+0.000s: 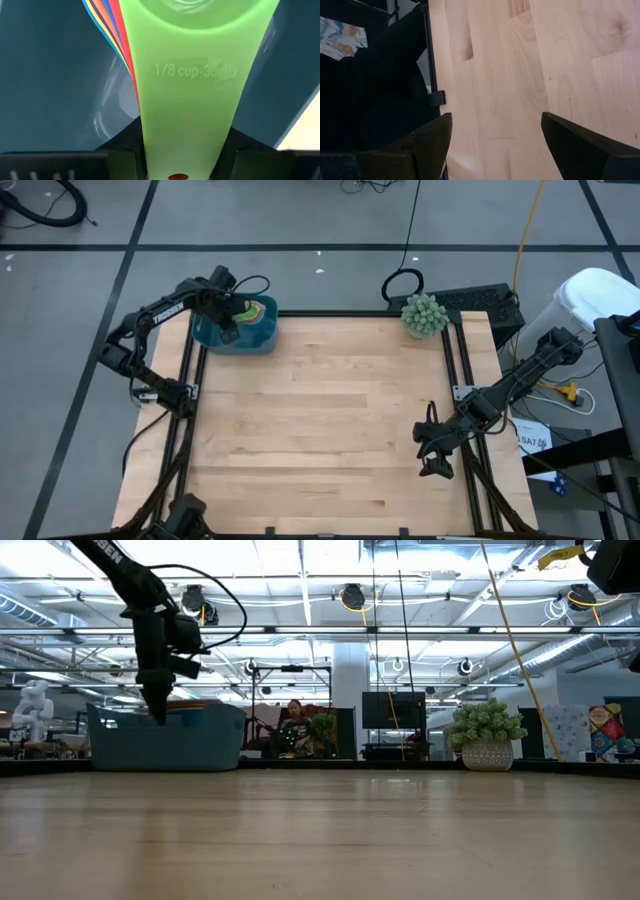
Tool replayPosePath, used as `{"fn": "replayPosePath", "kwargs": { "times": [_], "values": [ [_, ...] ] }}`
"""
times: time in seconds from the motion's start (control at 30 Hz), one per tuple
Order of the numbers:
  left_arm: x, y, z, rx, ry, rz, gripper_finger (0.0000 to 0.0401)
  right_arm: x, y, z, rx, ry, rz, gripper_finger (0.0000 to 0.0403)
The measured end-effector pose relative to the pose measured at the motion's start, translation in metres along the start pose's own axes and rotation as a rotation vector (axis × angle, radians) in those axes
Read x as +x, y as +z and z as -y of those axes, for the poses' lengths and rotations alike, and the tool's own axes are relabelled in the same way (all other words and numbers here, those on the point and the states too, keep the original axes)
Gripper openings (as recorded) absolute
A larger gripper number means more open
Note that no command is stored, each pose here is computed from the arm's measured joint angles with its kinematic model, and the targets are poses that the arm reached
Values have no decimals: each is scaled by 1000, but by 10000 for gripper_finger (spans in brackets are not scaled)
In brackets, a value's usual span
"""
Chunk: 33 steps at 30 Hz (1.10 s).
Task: Nest measuring cups in basket
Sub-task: Put the nested measuring cups into the blue bin
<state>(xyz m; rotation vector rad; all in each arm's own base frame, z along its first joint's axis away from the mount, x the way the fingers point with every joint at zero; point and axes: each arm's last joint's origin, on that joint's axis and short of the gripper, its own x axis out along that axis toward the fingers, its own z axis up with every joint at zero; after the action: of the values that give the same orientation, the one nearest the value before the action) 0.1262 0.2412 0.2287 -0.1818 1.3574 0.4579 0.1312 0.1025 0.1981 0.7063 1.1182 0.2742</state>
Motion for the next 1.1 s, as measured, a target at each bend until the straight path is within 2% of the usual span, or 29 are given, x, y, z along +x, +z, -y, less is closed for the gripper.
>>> {"fn": "replayPosePath", "kwargs": {
  "times": [0.13, 0.37, 0.53, 1.1],
  "values": [
    [4, -3, -4, -58, -6, -17, 137, 0, -1, -1, -8, 3, -4, 299],
    [32, -3, -10, -128, -61, -109, 137, 1, -4, -2, -18, 6, -13, 299],
    [43, -1, -12, -128, -69, -127, 137, 1, -5, -3, -17, 0, -7, 299],
    [51, -5, -3, -111, -89, -149, 137, 1, -6, -4, -5, 1, -10, 299]
  ]
}}
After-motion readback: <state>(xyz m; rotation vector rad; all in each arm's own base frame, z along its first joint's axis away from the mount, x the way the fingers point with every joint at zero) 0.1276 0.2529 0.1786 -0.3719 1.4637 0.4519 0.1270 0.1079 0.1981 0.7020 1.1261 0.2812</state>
